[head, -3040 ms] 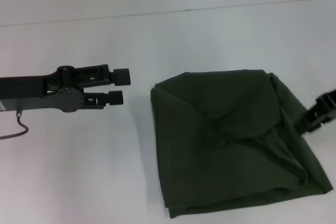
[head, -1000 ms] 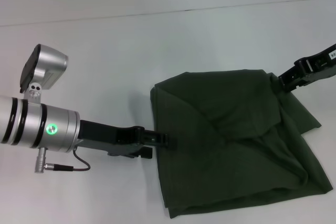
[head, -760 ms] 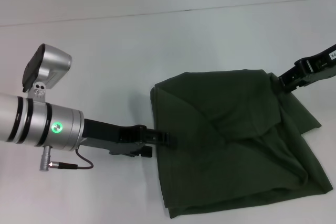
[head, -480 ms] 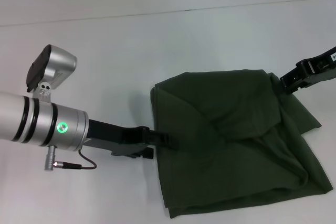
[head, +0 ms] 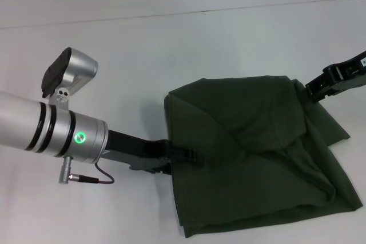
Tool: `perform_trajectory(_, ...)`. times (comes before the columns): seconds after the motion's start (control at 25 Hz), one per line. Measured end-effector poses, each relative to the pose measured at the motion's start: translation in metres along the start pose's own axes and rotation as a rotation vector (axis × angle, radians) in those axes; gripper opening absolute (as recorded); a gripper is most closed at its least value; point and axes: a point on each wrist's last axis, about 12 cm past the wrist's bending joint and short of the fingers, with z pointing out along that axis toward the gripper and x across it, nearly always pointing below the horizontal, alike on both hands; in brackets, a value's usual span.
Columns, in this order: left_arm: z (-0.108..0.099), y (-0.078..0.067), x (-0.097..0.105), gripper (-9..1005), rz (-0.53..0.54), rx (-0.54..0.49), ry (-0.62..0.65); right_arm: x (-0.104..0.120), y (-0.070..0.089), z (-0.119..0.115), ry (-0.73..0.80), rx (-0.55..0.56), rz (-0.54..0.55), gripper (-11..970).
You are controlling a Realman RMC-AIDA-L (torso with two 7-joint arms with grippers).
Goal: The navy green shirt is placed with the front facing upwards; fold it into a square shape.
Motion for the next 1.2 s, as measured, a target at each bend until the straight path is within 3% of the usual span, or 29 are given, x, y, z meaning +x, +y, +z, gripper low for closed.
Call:
perform_trajectory(0.56,0.009,-0.008,-0.006,884,0.031,-0.015,0.031,0.001,-0.002,0.0,-0.006,-0.004,0.009,368)
perform_trajectory(0.8,0.009,-0.011,-0.007,785,0.059,-0.028,0.052,0.002,-0.002,0.0,-0.003,-0.007,0.013,368)
perform_trajectory(1.0,0.011,-0.012,-0.006,590,0.066,-0.034,0.062,0.003,-0.003,0.0,-0.001,-0.008,0.015,368)
perform_trajectory(1.12,0.011,-0.012,-0.006,345,0.067,-0.033,0.065,0.003,-0.003,0.0,-0.001,-0.008,0.015,368)
perform_trajectory(1.2,0.01,-0.012,-0.006,299,0.068,-0.032,0.067,0.003,-0.003,0.0,0.0,-0.009,0.016,368)
